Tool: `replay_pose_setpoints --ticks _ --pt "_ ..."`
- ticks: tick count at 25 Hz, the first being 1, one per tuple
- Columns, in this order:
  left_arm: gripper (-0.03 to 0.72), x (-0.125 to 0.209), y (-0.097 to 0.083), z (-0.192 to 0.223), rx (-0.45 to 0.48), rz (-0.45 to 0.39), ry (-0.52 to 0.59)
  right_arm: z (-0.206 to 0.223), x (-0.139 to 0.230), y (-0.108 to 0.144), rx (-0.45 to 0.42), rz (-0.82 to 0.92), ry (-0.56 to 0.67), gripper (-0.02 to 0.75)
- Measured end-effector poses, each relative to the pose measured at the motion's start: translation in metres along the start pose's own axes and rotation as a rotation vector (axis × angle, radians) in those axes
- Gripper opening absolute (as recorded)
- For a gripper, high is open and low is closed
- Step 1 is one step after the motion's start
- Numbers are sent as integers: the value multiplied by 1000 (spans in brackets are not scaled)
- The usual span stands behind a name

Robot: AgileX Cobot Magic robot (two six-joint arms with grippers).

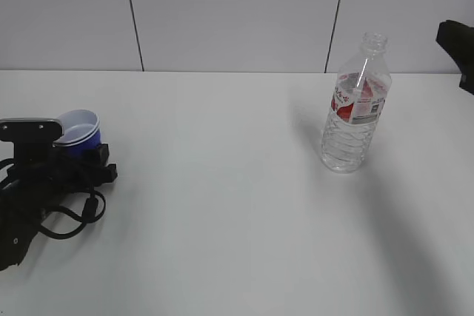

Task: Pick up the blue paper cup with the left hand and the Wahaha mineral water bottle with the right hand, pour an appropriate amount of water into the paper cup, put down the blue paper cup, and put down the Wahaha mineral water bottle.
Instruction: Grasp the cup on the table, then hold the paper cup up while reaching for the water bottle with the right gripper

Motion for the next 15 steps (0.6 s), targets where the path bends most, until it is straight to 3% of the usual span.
replay_pose_setpoints --ticks 9,15 --pt "428 -37 -12 -17 51 -4 -73 0 -3 0 -2 -1 -15 503" --pt "426 -61 -32 -59 173 52 -104 0 -6 1 -4 -2 -29 503"
Point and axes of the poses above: a point on each arm's last joint axis where the gripper is mounted, z pointing out along that axis toward the gripper, y along the wrist's bending axis when the last joint is at zero, x = y × z, the point moved 10 cm from there along z, pointing out along that axis toward the gripper, and after that the axes turned 6 degrees about -z, right-handed, at the moved point
